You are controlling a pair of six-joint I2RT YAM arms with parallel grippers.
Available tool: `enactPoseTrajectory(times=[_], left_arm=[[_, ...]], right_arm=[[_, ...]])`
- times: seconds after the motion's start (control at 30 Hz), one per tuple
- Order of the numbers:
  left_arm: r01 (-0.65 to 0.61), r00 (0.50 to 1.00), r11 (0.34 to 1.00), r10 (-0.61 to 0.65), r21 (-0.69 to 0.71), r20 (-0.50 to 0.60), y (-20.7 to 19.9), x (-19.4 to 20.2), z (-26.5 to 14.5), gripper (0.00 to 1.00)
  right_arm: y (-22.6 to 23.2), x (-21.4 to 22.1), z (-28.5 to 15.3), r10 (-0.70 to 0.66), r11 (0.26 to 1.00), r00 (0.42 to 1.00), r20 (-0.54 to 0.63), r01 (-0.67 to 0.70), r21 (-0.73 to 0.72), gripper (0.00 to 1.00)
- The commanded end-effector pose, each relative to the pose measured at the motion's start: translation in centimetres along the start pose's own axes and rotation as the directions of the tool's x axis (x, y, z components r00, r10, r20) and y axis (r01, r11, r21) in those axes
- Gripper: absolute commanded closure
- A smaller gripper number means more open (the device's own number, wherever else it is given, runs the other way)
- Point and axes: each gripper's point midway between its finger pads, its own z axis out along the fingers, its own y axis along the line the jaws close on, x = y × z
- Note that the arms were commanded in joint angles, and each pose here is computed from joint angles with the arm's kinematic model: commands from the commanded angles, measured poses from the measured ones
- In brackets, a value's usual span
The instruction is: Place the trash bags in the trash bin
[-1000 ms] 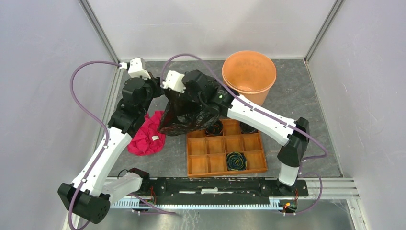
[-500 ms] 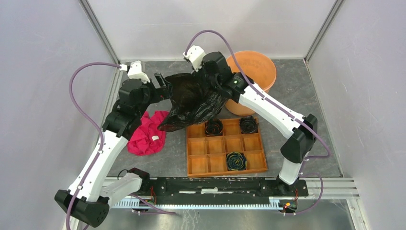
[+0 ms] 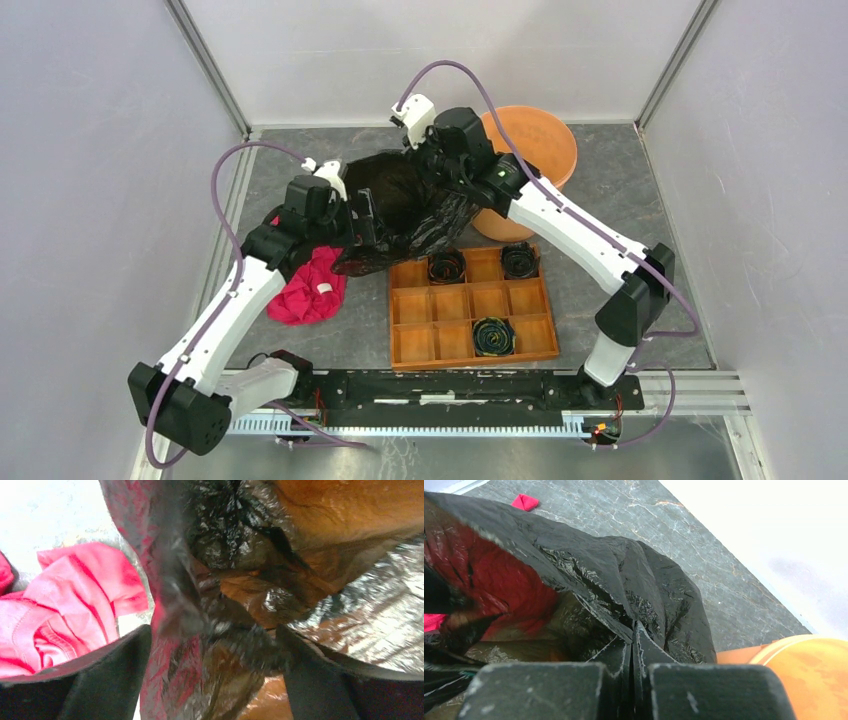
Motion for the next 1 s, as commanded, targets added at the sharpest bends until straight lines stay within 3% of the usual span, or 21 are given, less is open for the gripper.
enactPoseTrajectory(times=[0.0,0.07,0.1,0.13,0.2,0.33,0.4,0.5,0.63,0.73,0.8,0.97], left_arm=[[0.019,0.999,1.0,-0.02,-0.025,-0.05,0.6,1.4,1.0,0.12],[0.02,0.999,0.997,-0.023,-0.079,-0.04,1.5,1.2,0.8,0.57],[0.02,1.0,0.994,-0.021,-0.106,-0.006,1.9,0.5,0.2,0.74],[0.016,0.999,0.992,-0.011,-0.122,0.046,2.0,-0.8,-0.7,0.85],[-0.009,0.986,0.992,0.03,-0.124,0.167,1.5,-4.1,-3.1,0.96],[-0.082,0.911,0.996,0.083,-0.02,0.404,-2.7,-12.2,-9.1,0.98],[-0.134,0.855,0.984,0.055,0.118,0.515,-6.8,-16.5,-12.5,0.98],[-0.19,0.804,0.934,-0.029,0.302,0.594,-11.8,-20.8,-15.2,0.98],[-0.23,0.795,0.807,-0.166,0.543,0.584,-17.9,-25.1,-17.2,0.98],[-0.207,0.823,0.666,-0.277,0.716,0.496,-22.1,-27.7,-17.6,0.98],[-0.213,0.826,0.586,-0.319,0.782,0.464,-24.6,-29.1,-18.4,0.98],[-0.229,0.821,0.464,-0.381,0.856,0.426,-30.2,-31.0,-19.1,0.98]], right_arm=[[-0.7,-3.8,-2.5,0.051,0.999,0.99,0.128,-0.05,-0.011,1.0],[-0.7,-4.6,-2.8,0.057,0.998,0.988,0.147,-0.055,-0.017,1.0],[-0.9,-5.0,-3.0,0.057,0.998,0.986,0.155,-0.056,-0.015,1.0],[-1.0,-5.6,-3.3,0.056,0.998,0.984,0.168,-0.055,-0.013,1.0],[-1.4,-6.9,-4.1,0.049,0.999,0.978,0.202,-0.049,-0.006,1.0],[-3.2,-11.4,-7.1,0.035,0.998,0.951,0.308,-0.051,0.043,1.0],[-4.6,-14.5,-9.7,0.023,0.995,0.922,0.387,-0.058,0.079,1.0],[-6.8,-18.1,-14.1,-0.018,0.986,0.872,0.489,-0.065,0.152,1.0],[-10.2,-20.2,-20.1,-0.1,0.948,0.818,0.566,-0.094,0.304,1.0],[-12.6,-20.5,-23.6,-0.143,0.91,0.798,0.585,-0.127,0.395,1.0],[-13.7,-20.8,-25.7,-0.174,0.887,0.784,0.595,-0.138,0.441,1.0],[-16.0,-20.7,-29.6,-0.256,0.812,0.774,0.579,-0.153,0.563,1.0]])
